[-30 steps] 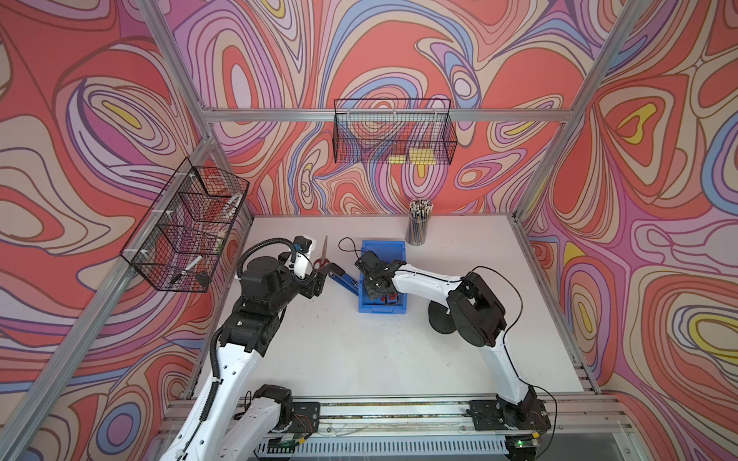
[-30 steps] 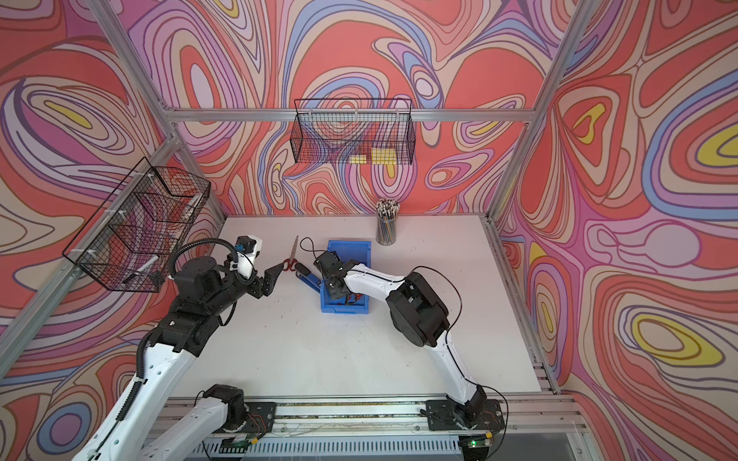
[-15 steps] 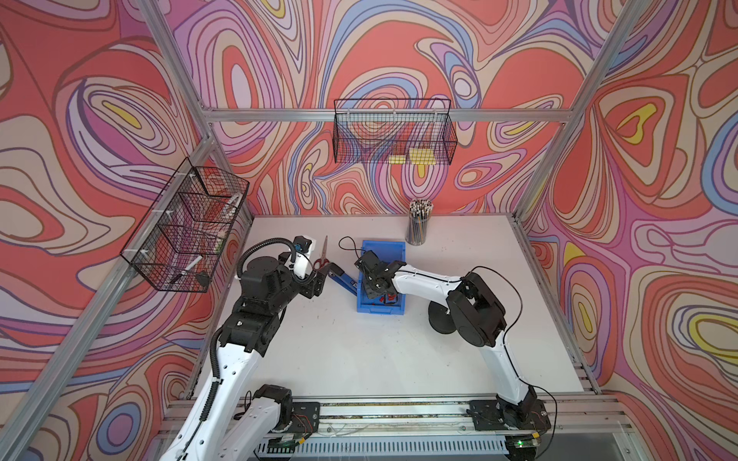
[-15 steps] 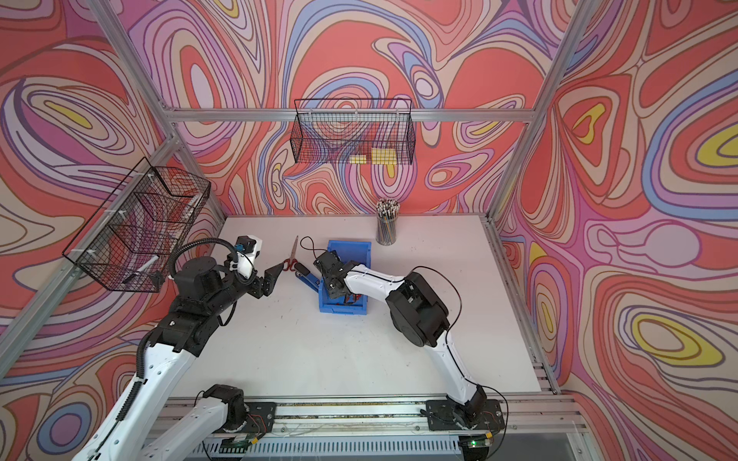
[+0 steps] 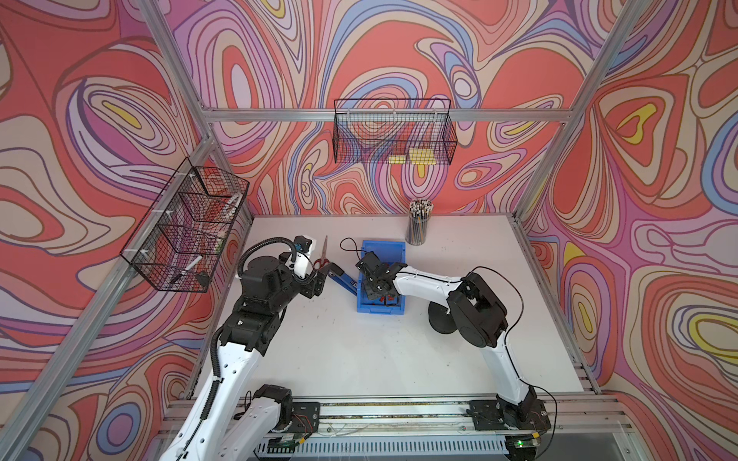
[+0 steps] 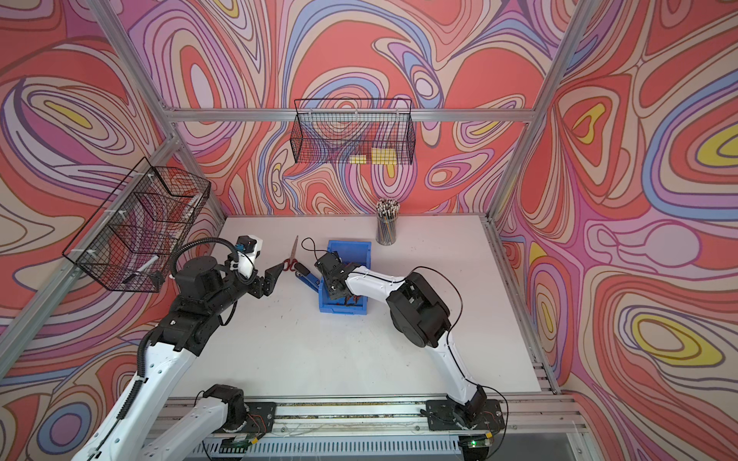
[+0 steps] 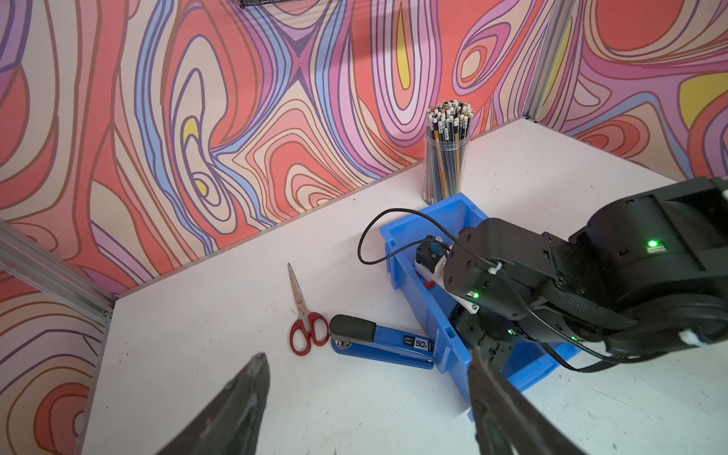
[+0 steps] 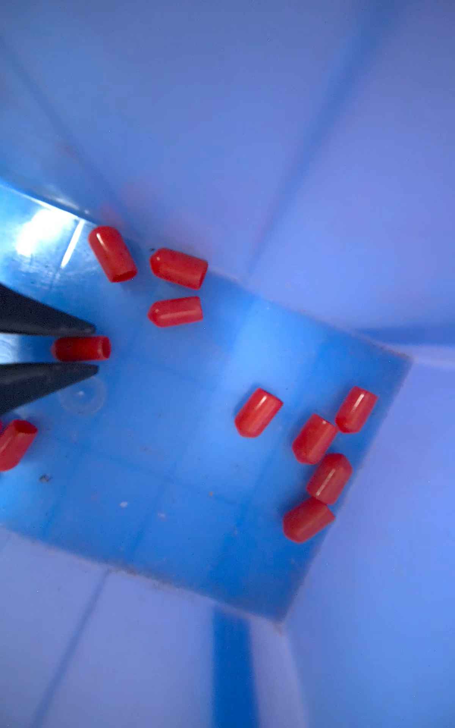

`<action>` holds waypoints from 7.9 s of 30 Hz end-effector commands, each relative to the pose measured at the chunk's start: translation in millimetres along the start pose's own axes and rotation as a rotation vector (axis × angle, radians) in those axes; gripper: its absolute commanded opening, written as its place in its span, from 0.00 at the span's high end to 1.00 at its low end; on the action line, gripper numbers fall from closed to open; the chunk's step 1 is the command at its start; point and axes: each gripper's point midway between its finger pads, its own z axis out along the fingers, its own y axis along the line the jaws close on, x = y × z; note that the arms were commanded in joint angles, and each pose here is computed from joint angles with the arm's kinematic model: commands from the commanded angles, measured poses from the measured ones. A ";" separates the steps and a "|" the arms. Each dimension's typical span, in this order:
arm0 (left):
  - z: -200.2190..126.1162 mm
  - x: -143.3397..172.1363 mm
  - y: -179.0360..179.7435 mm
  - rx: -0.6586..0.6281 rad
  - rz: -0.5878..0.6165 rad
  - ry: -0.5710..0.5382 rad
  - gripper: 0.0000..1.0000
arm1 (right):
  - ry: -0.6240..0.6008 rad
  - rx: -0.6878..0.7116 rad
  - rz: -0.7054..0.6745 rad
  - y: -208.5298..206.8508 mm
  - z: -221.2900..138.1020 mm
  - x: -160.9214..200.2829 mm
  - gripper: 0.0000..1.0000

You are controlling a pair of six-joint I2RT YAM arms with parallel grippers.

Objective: Cover the protruding screws with screw protection sleeves
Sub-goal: Pick up the screw protection sleeve from the storage box.

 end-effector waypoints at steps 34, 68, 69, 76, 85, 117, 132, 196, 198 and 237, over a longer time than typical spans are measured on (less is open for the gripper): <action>1.3 -1.4 -0.7 0.005 0.008 -0.006 0.20 | -0.023 -0.050 -0.024 1.3 -24.3 -1.3 0.96; 12.7 9.2 -102.2 0.659 -0.143 0.204 0.29 | -0.364 -0.690 -0.357 47.5 -240.2 -2.0 0.97; 9.9 9.2 -109.0 0.702 -0.152 0.211 0.28 | -0.378 -0.730 -0.371 49.8 -252.5 0.7 0.97; -6.8 -5.6 -137.0 0.947 -0.239 0.210 0.28 | -0.459 -0.906 -0.436 54.8 -320.0 11.5 0.98; -32.6 -27.0 -151.5 1.132 -0.281 0.142 0.48 | -0.476 -0.979 -0.478 57.3 -347.9 15.9 0.99; -48.0 -32.3 -158.0 1.235 -0.309 0.117 0.71 | -0.542 -0.999 -0.489 56.6 -368.6 7.6 0.98; -48.1 -28.4 -161.5 1.231 -0.293 0.128 0.77 | -0.549 -0.994 -0.492 56.9 -368.6 4.8 0.98; -137.4 -238.9 -116.1 1.050 -0.413 -0.970 1.00 | -1.536 -1.245 -0.250 38.0 -549.9 -104.7 0.71; -135.1 -237.9 -117.5 1.054 -0.415 -0.962 1.00 | -1.529 -1.249 -0.253 41.1 -550.1 -106.2 0.72; -132.7 -233.6 -123.7 1.061 -0.419 -0.959 1.00 | -1.517 -1.250 -0.273 56.8 -555.6 -106.4 1.00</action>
